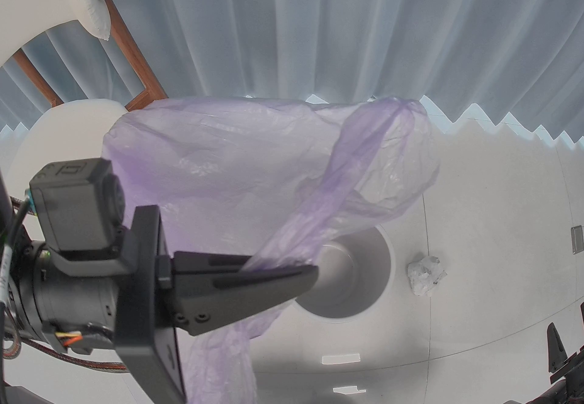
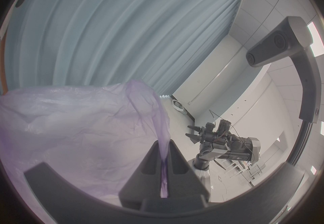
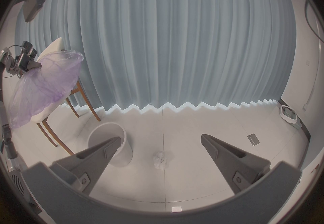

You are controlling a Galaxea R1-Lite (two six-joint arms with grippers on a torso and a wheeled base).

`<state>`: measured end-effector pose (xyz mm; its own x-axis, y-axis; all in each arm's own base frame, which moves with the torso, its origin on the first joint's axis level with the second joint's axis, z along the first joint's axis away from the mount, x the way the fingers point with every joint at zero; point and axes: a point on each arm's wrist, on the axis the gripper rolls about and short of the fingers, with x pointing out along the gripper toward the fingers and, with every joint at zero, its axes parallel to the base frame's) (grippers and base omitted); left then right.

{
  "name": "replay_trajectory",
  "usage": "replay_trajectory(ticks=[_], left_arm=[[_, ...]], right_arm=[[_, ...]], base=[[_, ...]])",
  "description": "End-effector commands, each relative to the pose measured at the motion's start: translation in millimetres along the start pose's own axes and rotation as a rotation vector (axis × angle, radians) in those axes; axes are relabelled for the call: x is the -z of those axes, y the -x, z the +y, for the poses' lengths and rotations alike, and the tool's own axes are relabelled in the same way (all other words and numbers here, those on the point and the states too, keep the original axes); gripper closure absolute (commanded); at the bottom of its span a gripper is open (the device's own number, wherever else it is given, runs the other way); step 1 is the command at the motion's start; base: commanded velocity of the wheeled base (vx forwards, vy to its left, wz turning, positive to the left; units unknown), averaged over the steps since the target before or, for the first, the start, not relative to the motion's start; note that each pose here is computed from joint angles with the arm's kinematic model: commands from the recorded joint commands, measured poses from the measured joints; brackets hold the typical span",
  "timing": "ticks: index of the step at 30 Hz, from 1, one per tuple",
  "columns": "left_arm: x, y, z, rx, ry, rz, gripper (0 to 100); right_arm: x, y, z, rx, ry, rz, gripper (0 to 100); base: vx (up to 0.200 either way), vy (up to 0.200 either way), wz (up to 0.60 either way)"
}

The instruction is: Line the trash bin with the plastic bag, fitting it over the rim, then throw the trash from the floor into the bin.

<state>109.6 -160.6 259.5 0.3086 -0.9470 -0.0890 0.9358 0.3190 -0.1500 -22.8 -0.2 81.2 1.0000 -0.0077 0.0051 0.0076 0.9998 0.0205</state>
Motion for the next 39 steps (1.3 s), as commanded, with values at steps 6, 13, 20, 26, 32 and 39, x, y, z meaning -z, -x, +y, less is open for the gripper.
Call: replay_trajectory(ticks=[6,13,20,26,32,39], left_arm=[[-1.3,-28.5,0.6,0.039,0.001,-0.003,100],[-0.9,-36.8,3.1,0.038,0.001,0.007,100],[-1.9,-42.2,5.0,0.033,-0.002,0.009,100],[10.7,-54.6,27.2,-0.083,-0.006,0.064,100],[24.2,-59.5,54.9,-0.219,-0.042,0.122,100],[27.0,-53.4,64.2,-0.285,-0.039,0.132,100]], right_arm=[[5.2,0.0,-0.1,0.000,-0.001,0.001,0],[5.2,0.0,-0.1,0.000,-0.001,0.001,0],[5.2,0.0,-0.1,0.000,-0.001,0.001,0],[5.2,0.0,-0.1,0.000,-0.001,0.001,0],[5.2,0.0,-0.1,0.000,-0.001,0.001,0],[5.2,0.0,-0.1,0.000,-0.001,0.001,0]], base=[[0.000,0.000,0.00],[0.000,0.000,0.00],[0.000,0.000,0.00],[0.000,0.000,0.00],[0.000,0.000,0.00],[0.000,0.000,0.00]])
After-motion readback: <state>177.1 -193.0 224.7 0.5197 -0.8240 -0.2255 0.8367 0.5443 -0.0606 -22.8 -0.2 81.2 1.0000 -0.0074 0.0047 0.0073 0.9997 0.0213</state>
